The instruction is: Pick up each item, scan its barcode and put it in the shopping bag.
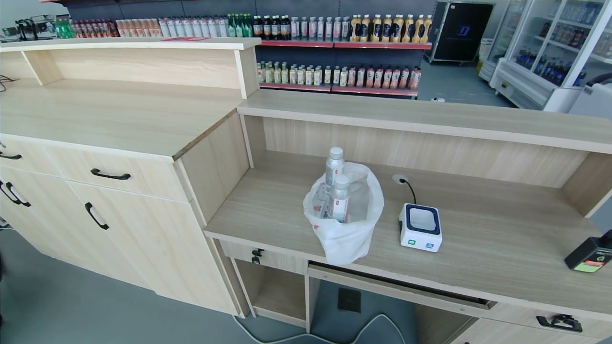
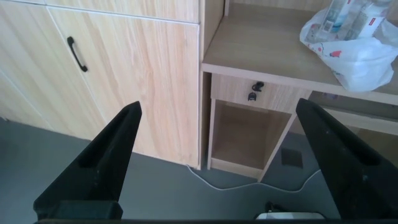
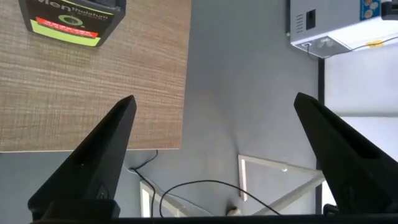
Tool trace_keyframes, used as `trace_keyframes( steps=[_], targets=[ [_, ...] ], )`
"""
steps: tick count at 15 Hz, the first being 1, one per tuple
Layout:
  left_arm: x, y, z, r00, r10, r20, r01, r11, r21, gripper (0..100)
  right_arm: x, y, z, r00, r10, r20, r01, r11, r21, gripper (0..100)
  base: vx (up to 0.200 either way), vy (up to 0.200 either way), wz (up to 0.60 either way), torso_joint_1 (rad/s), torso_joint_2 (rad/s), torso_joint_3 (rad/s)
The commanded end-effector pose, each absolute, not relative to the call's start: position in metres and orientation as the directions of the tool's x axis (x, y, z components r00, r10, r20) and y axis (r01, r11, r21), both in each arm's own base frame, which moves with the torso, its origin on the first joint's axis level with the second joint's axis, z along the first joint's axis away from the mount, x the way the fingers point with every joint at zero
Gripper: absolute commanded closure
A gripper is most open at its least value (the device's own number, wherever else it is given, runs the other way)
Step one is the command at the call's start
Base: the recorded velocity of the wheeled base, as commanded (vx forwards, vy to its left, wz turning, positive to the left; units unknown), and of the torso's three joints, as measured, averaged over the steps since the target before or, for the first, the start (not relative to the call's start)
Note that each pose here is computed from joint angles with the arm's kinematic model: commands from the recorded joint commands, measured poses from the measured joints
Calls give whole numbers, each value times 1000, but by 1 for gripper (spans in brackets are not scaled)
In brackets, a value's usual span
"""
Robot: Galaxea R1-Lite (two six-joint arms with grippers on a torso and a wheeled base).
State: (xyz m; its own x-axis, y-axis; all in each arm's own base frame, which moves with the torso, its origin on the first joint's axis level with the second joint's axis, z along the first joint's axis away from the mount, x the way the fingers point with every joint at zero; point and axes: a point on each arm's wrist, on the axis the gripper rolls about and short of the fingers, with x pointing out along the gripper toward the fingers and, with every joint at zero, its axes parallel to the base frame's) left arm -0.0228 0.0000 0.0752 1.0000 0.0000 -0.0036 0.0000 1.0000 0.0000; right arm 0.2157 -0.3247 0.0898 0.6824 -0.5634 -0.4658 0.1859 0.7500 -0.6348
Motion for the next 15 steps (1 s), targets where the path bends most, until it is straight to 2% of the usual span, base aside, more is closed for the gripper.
trace_keyframes(
  steps=[1, 3, 15],
  targets=[
    [-23, 0, 75, 1000, 0, -3, 0, 1000, 0, 0, 221, -332, 77, 696, -533, -481, 167, 771, -614, 0, 0, 0, 0, 0, 0, 0],
    [-23, 0, 75, 1000, 0, -3, 0, 1000, 0, 0, 225, -336, 72, 732, -487, -476, 141, 792, -594, 0, 0, 0, 0, 0, 0, 0],
    [-23, 0, 75, 1000, 0, -3, 0, 1000, 0, 0, 231, -342, 49, 785, -386, -484, 100, 851, -515, 0, 0, 0, 0, 0, 0, 0]
  ],
)
